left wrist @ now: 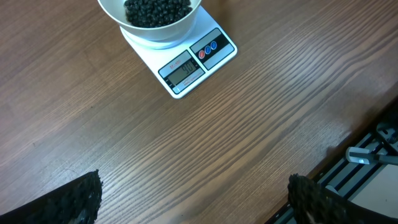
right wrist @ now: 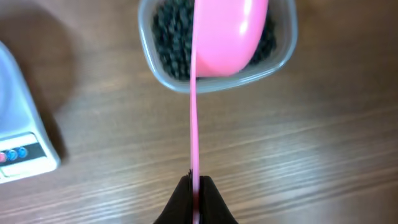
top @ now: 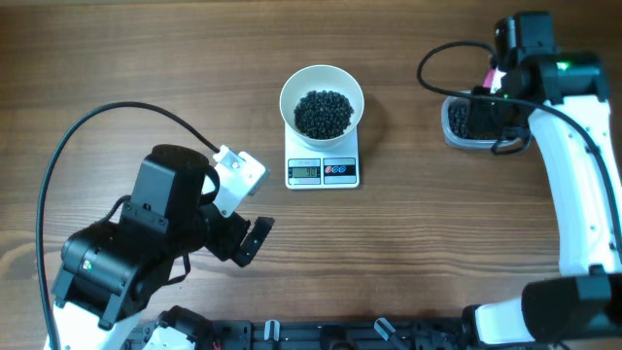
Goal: Scoop item into bowl and weigh 150g on scale
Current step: 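Return the empty scoop to the bean tub and lower it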
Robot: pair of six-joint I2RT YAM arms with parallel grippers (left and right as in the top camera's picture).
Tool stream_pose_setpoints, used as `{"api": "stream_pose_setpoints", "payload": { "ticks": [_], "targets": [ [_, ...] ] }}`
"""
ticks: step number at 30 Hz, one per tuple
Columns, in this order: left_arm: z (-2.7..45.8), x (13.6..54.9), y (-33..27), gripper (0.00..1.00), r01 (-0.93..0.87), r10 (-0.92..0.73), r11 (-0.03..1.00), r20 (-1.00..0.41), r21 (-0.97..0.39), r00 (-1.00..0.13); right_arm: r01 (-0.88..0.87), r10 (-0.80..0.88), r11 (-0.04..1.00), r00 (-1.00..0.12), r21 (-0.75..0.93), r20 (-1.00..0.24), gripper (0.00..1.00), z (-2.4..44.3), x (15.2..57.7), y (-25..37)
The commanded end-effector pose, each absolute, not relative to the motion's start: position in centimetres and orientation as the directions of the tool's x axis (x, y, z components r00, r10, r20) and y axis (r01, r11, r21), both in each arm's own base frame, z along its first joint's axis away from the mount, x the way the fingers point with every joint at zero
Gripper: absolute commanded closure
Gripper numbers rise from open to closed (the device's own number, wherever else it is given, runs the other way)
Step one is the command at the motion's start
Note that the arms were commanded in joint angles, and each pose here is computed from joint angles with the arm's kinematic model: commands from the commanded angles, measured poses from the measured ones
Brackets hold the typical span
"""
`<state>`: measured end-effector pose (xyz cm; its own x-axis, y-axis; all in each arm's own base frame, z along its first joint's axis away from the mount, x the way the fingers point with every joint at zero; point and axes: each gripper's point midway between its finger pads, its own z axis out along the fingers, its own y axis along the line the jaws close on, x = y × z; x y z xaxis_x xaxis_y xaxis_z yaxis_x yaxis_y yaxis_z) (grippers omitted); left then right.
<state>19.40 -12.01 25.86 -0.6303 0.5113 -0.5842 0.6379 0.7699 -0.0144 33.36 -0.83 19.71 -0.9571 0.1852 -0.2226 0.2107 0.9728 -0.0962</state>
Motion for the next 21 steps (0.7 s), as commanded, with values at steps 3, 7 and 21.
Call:
{"api": "stream_pose_setpoints", "payload": {
  "ticks": [3, 7, 21],
  "targets": [
    [26.4, 19.5, -11.9, 0.0, 0.64, 0.513, 0.768, -0.598, -0.001, -0.616, 0.215, 0.199, 0.953, -0.975, -0.212, -0.095, 0.96, 16.6, 32.8, -2.3],
    [26.4, 19.5, -11.9, 0.0, 0.64, 0.513, 0.768, -0.599, -0.001, -0.615, 0.156, 0.133, 0.934, -0.987, -0.322, -0.093, 0.96, 16.1, 33.6, -4.0],
    [26.4, 19.5, -11.9, 0.0, 0.64, 0.513, 0.768, -0.599, -0.001, -0.615, -0.192, -0.197, 0.851, -0.979, -0.488, 0.041, 0.96, 14.0, 36.7, -6.5]
  ]
}}
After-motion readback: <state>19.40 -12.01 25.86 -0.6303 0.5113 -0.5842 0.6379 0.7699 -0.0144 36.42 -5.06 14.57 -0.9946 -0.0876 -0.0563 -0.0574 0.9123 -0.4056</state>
